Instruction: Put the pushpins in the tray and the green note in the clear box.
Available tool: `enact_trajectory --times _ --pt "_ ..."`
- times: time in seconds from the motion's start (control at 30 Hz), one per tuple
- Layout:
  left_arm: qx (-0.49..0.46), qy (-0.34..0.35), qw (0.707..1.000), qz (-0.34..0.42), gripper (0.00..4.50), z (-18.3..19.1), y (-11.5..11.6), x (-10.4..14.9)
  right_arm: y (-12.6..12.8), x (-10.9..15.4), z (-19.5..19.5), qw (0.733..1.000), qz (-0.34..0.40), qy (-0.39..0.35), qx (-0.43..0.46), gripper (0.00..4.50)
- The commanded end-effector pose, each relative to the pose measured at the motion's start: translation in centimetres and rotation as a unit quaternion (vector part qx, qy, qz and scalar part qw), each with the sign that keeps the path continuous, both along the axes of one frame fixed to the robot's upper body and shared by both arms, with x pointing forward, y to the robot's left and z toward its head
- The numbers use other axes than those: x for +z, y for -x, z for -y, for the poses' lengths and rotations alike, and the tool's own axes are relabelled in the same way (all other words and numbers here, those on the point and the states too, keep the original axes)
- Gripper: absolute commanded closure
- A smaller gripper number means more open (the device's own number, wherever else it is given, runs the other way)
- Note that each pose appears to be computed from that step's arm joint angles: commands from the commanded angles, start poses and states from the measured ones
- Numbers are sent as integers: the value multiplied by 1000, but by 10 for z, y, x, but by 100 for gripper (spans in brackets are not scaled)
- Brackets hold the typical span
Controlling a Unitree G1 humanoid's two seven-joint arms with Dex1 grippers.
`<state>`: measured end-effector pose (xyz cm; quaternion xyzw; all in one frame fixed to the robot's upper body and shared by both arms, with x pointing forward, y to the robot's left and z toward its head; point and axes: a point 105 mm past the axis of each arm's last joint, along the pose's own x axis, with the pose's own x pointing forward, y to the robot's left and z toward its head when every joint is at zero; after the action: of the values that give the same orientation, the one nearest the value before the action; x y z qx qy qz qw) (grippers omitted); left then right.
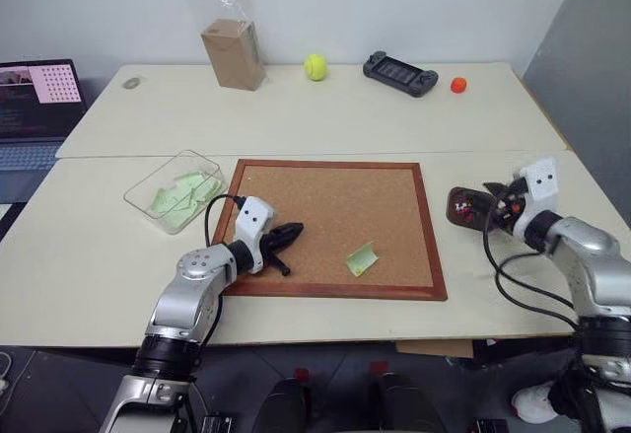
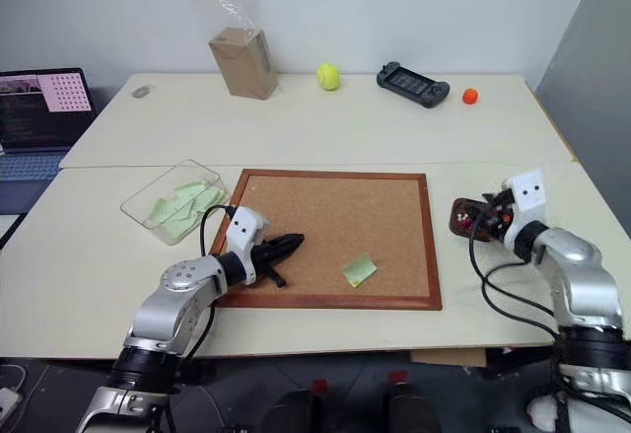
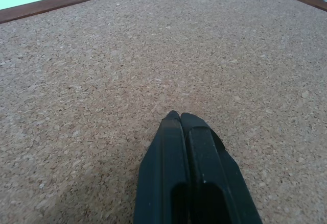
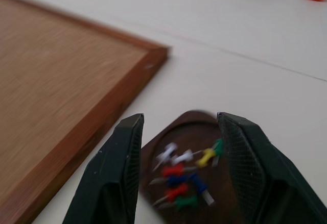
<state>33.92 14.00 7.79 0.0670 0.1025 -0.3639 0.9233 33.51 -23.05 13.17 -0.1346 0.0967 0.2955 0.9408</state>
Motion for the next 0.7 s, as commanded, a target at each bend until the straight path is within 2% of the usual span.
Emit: enact_trajectory --times 0.03,0.17,0.33,0.47,0.7 --pt "11 -14 999 -37 450 -4 3 -20 29 11 -34 990 4 7 139 208" --pt "11 -14 999 -36 450 -5 2 -20 60 10 -65 972 -18 -3 236 208" --pt "11 -15 999 -35 450 -4 1 -19 83 -1 -108 950 -21 -4 311 208" --pt "10 -14 999 -35 450 -3 1 -18 87 -9 -131 939 -13 -11 343 208" --pt "11 -16 999 -36 450 -6 4 -19 67 -21 -147 940 16 1 340 208"
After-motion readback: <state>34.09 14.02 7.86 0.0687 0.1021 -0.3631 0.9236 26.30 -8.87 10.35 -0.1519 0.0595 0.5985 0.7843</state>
